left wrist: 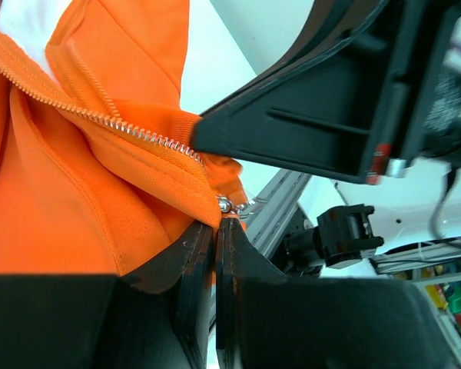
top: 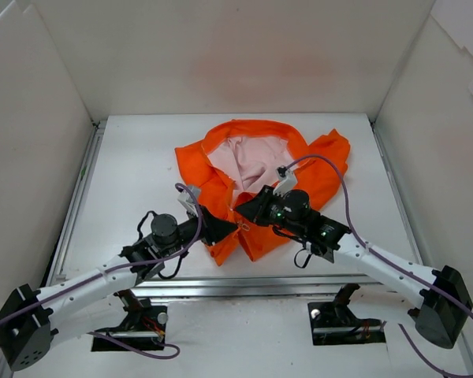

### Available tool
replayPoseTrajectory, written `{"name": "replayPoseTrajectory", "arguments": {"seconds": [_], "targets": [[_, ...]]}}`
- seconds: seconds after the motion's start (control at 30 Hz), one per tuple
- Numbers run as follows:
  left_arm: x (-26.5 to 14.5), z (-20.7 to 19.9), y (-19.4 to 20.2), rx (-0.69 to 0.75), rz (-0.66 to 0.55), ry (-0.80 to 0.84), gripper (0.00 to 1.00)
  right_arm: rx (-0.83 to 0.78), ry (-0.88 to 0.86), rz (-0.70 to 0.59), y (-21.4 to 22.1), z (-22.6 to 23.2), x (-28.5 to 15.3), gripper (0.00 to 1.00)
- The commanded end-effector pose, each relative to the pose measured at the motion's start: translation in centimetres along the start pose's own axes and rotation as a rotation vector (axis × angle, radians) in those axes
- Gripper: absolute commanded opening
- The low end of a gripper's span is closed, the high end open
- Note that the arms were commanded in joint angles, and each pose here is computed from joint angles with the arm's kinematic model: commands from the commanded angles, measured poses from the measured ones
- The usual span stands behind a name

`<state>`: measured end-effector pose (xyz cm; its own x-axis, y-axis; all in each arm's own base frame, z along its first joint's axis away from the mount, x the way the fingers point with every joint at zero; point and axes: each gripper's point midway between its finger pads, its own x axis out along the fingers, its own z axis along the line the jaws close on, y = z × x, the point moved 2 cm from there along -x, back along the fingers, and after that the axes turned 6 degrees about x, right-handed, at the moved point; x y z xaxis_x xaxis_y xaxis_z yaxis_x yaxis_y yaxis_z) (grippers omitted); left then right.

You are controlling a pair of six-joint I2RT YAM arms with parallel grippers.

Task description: Zip up the jacket

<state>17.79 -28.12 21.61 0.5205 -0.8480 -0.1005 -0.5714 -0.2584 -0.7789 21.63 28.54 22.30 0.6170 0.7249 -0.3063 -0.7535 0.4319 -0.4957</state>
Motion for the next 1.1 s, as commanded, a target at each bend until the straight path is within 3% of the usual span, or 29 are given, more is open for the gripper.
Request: {"name": "replayPoseTrajectory", "arguments": {"seconds": [0.0,0.2,0.4,0.6,0.67,0.7,0.8,0.9,1.07], "targets": [[-1.2,-5.7,-2.7,-0.020,-0.071,0.245,0.00,0.042,-0.131,-0.292,-5.0,2.5,0.2,0.00],[-1.1,-5.9,-2.3,-0.033,-0.054,0.265,0.00,0.050,-0.110,-0.403,-5.8,1.9,-0.8,0.00],[-0.8,-5.8,-1.9,-0.031,-0.028,0.268,0.00,0.069,-0.070,-0.412,-4.8,0.6,-1.5,0.00],[-0.5,-4.6,-0.2,-0.045,0.034,0.225,0.00,0.077,-0.087,-0.397,-5.5,2.5,-3.5,0.00],[-0.8,-4.5,-0.4,-0.039,0.027,0.214,0.00,0.057,-0.080,-0.361,-5.1,2.7,-3.9,0.13],[-0.9,-4.6,-0.6,-0.031,0.019,0.210,0.00,0.042,-0.047,-0.330,-4.8,2.4,-4.4,0.34],[-1.1,-4.7,-1.1,-0.014,0.017,0.198,0.00,0.000,-0.021,-0.239,-3.4,2.0,-5.2,0.66],[-1.1,-4.8,-1.1,-0.004,0.027,0.200,0.00,-0.024,-0.005,-0.161,-1.9,1.4,-6.5,0.80],[-0.9,-4.9,-1.0,-0.009,0.036,0.206,0.00,-0.035,-0.028,-0.044,0.8,0.4,-9.0,0.83]]}}
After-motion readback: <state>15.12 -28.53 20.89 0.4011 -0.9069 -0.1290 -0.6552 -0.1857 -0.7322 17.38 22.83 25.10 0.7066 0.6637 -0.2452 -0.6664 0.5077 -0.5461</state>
